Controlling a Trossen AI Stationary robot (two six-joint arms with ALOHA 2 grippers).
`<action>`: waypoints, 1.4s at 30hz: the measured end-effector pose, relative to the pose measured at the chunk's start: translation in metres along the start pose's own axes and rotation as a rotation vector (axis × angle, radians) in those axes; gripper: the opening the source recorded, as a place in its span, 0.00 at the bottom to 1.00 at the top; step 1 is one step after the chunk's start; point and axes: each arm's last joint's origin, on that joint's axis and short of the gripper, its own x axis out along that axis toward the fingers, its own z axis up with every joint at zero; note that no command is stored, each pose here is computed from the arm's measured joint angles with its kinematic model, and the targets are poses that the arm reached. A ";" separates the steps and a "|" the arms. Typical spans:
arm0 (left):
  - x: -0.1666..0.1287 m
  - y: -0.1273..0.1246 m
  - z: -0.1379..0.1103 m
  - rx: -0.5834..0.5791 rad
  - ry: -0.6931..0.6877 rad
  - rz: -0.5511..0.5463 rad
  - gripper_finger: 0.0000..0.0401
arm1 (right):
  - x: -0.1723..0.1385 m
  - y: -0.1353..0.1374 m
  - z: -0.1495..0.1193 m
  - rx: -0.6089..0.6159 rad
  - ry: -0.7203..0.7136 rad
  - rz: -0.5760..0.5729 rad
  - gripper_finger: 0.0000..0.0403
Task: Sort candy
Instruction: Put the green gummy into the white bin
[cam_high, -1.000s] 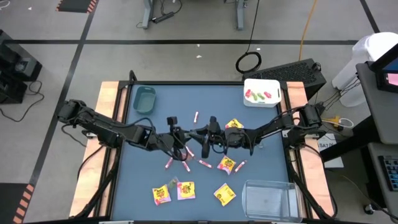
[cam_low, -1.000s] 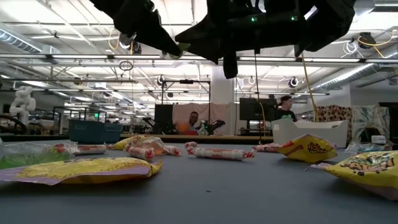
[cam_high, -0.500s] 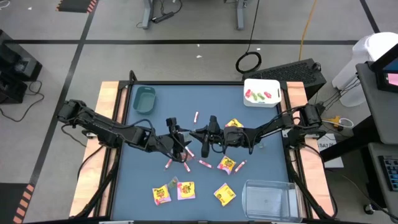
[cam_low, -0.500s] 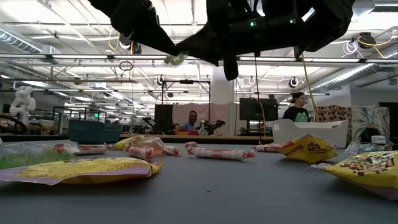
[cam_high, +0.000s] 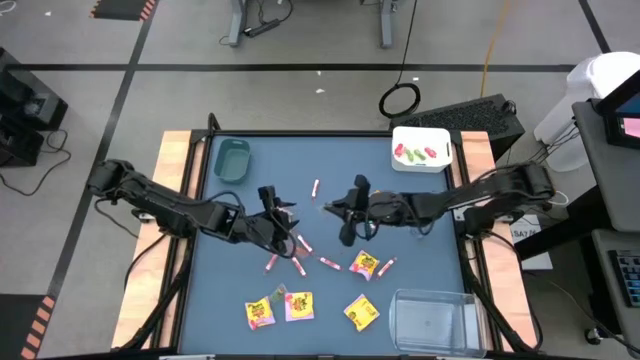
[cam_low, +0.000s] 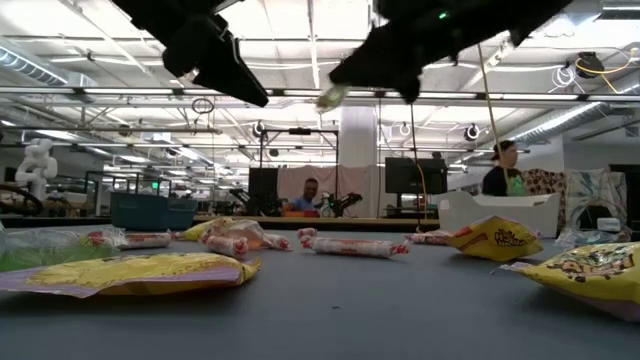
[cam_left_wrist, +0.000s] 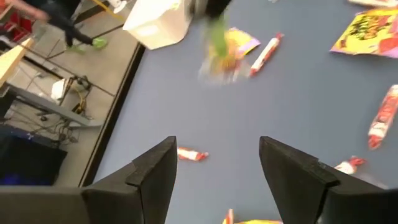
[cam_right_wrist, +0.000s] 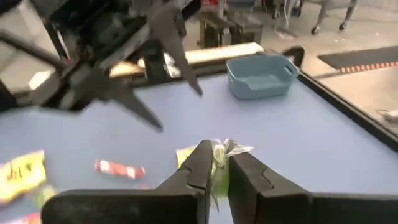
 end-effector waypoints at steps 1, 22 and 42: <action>0.001 0.002 -0.001 -0.011 -0.013 0.006 0.58 | -0.007 -0.002 0.003 -0.020 0.022 -0.005 0.07; 0.020 0.017 -0.021 -0.076 -0.254 -0.118 0.58 | -0.060 -0.022 0.015 -0.861 0.222 -0.050 0.07; 0.021 0.016 -0.025 -0.110 -0.204 -0.134 0.58 | -0.060 -0.022 0.014 -0.310 0.205 -0.102 0.07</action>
